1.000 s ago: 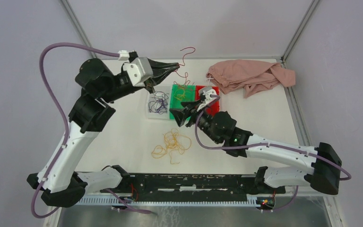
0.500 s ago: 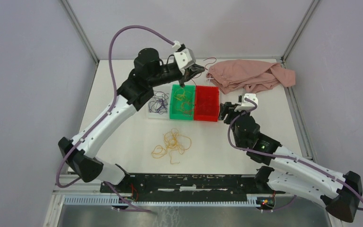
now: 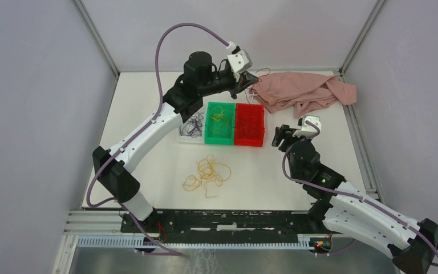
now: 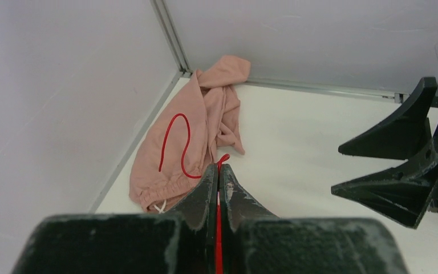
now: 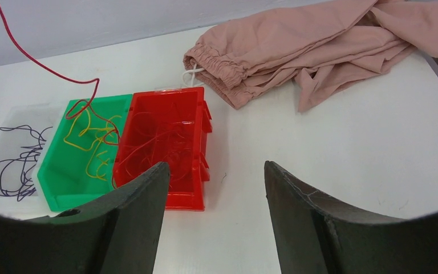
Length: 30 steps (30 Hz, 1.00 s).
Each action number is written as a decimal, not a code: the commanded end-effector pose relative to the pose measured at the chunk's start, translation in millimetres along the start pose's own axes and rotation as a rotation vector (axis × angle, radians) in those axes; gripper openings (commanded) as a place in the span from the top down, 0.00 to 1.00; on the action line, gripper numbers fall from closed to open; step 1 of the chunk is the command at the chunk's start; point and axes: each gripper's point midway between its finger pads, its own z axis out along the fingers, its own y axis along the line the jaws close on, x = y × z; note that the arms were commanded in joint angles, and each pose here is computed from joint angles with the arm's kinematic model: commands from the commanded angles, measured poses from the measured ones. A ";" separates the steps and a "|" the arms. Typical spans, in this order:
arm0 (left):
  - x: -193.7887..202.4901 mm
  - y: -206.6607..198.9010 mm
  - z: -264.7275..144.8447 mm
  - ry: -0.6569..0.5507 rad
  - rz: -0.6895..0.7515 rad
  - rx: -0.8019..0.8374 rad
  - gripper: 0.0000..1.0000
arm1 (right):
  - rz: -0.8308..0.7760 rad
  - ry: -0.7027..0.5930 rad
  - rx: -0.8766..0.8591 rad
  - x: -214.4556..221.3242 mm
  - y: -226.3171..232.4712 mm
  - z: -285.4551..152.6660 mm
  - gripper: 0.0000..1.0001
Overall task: Untangle the cables
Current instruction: Place the cable in the bin.
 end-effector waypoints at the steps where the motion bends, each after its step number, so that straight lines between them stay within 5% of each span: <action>1: -53.6 2.5 2.8 -0.110 0.021 -0.012 0.97 | 0.031 -0.018 -0.002 -6.8 -1.7 -0.4 0.32; 9: -76.2 -18.6 3.6 -0.139 0.060 0.036 0.97 | 0.054 -0.023 -0.005 -9.9 -3.5 -1.4 0.31; 30: 55.9 -14.0 44.4 0.093 0.048 0.008 0.97 | 0.056 -0.037 0.035 -5.8 -22.1 -4.9 0.31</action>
